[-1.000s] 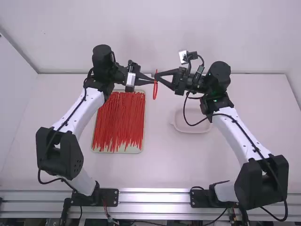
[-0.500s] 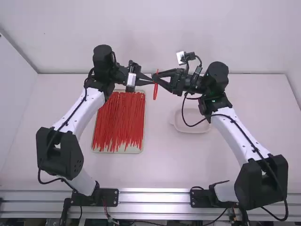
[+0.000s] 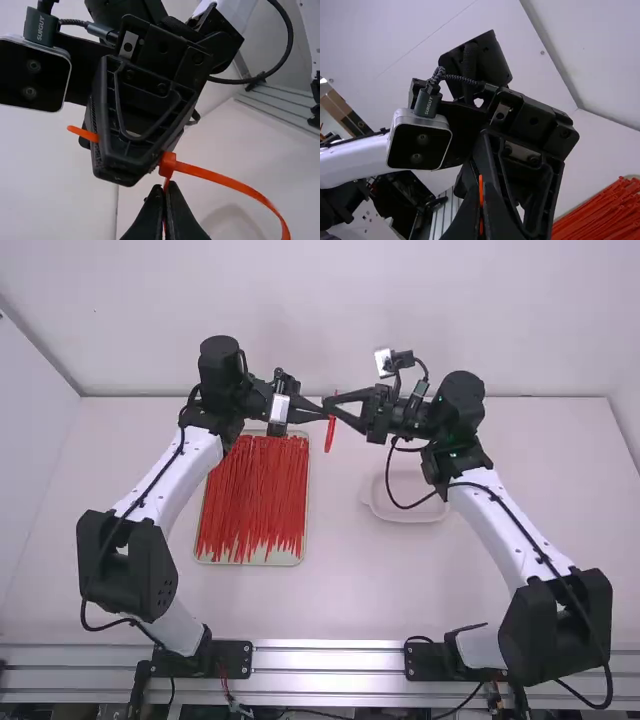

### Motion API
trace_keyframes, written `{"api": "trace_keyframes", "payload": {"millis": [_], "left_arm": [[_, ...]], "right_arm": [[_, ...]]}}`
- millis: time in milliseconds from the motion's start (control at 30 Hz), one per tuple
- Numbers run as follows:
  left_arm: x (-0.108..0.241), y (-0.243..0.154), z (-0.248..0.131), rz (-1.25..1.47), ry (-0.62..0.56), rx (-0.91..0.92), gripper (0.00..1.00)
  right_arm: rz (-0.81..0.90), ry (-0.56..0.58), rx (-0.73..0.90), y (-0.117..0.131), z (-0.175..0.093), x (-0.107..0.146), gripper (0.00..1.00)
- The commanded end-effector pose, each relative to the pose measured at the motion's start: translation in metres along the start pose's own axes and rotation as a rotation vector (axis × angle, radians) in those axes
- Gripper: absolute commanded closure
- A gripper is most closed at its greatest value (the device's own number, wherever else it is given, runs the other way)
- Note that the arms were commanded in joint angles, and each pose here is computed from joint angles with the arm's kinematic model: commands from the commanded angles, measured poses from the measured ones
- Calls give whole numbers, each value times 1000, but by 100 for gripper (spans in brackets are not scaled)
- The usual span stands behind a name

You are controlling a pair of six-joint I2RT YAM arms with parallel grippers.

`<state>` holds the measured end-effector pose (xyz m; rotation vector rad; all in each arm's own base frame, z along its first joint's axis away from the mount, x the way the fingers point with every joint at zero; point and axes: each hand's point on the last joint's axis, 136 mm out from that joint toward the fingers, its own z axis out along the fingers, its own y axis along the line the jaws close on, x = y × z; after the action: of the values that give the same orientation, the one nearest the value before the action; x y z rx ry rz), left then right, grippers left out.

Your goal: Fasten the cable tie

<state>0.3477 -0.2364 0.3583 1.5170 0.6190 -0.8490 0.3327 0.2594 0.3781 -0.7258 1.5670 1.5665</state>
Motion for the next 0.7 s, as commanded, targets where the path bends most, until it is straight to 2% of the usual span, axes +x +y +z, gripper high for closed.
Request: {"api": "trace_keyframes", "payload": {"millis": [0,667], "left_arm": [[-3,-4,3,-5,-12,14,98],[22,-25,4,-54,-5,9,98]], "right_arm": [[-27,-10,-11,6,2,-9,100],[-40,-51,-11,10,0,-20,100]]}}
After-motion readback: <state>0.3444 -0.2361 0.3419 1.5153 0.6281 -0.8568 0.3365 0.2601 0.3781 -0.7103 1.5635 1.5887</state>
